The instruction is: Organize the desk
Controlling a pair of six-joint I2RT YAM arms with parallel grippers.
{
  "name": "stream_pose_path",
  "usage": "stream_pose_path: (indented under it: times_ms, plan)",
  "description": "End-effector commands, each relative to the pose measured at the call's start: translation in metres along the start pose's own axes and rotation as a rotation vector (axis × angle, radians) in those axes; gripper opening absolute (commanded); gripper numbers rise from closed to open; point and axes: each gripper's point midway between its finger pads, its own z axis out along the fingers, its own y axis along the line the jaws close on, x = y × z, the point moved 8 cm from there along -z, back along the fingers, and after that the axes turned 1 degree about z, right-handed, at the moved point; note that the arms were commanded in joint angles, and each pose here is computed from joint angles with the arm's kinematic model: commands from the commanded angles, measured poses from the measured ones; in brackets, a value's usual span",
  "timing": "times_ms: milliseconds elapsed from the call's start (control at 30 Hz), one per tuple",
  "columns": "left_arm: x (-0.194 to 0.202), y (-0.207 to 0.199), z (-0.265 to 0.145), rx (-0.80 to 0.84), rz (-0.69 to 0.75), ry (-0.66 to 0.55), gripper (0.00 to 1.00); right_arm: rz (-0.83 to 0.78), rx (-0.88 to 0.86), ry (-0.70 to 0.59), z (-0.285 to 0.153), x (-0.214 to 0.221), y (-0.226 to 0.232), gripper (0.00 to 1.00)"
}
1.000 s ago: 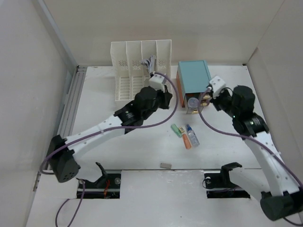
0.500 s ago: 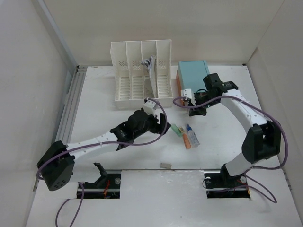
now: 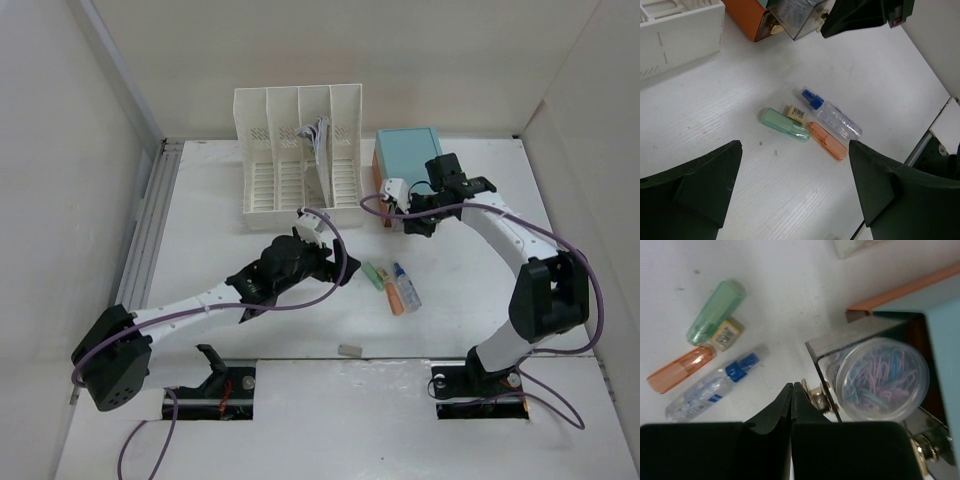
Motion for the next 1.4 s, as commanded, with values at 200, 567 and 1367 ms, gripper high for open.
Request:
stream_pose_path:
  times_ms: [200,567,1367]
  plan:
    - [-0.006,-0.006,-0.009,0.060,-0.022,-0.063,0.92,0.058,0.365,-0.030,-0.007,-0.019,-0.048,0.00]
    - [-0.002,-0.007,-0.011,0.090,-0.030,-0.056,0.93,0.089,0.472,-0.045,-0.001,-0.027,-0.069,0.00]
    - [0.013,-0.016,-0.007,0.221,-0.091,-0.019,0.92,0.709,0.731,-0.202,-0.050,0.004,-0.023,0.79]
